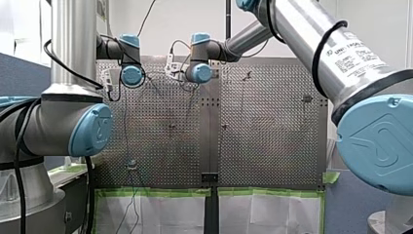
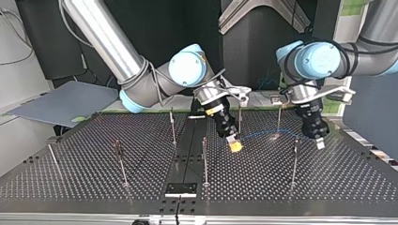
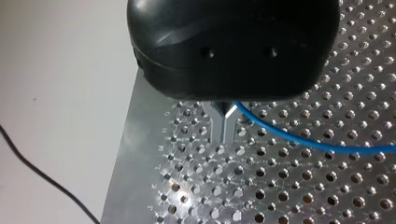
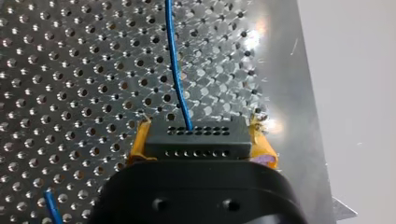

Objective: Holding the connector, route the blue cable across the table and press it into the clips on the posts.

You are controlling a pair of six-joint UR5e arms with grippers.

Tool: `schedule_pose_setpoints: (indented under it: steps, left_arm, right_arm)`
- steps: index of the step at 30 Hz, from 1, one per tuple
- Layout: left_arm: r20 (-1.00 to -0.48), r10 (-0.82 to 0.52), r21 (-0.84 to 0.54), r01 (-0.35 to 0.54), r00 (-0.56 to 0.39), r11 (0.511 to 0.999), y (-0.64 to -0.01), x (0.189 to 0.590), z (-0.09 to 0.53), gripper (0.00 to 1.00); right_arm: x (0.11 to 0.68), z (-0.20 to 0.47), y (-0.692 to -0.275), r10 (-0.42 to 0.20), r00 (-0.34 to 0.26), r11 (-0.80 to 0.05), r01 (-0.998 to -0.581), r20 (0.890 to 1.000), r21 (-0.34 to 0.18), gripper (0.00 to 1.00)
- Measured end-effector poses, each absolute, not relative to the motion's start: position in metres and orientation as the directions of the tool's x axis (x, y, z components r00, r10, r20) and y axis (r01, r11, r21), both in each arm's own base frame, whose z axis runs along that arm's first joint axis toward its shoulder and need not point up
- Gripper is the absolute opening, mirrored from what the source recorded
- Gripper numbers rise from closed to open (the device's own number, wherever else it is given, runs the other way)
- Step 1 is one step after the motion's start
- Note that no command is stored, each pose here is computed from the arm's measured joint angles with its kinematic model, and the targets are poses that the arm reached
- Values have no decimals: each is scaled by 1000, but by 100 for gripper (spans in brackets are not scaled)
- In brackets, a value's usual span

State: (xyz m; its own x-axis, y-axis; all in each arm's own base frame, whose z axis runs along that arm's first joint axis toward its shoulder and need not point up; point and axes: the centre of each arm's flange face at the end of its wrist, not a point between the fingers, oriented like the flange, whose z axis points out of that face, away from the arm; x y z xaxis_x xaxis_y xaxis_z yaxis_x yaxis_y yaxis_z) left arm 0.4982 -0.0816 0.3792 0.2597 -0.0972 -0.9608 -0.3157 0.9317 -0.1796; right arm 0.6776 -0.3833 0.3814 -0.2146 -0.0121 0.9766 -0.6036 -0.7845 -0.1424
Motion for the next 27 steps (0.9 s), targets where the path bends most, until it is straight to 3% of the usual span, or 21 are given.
schedule_pose_setpoints:
  steps: [7, 27]
  left_arm:
    - [-947, -124, -211, -284, 296, 935, -74, 511, 383, 0]
    - [-949, -161, -224, -220, 269, 949, -53, 552, 351, 0]
  right_arm:
    - [680, 390, -386, -3, -228, -784, -604, 974, -143, 0]
    - [676, 396, -394, 8, -227, -767, -626, 974, -140, 0]
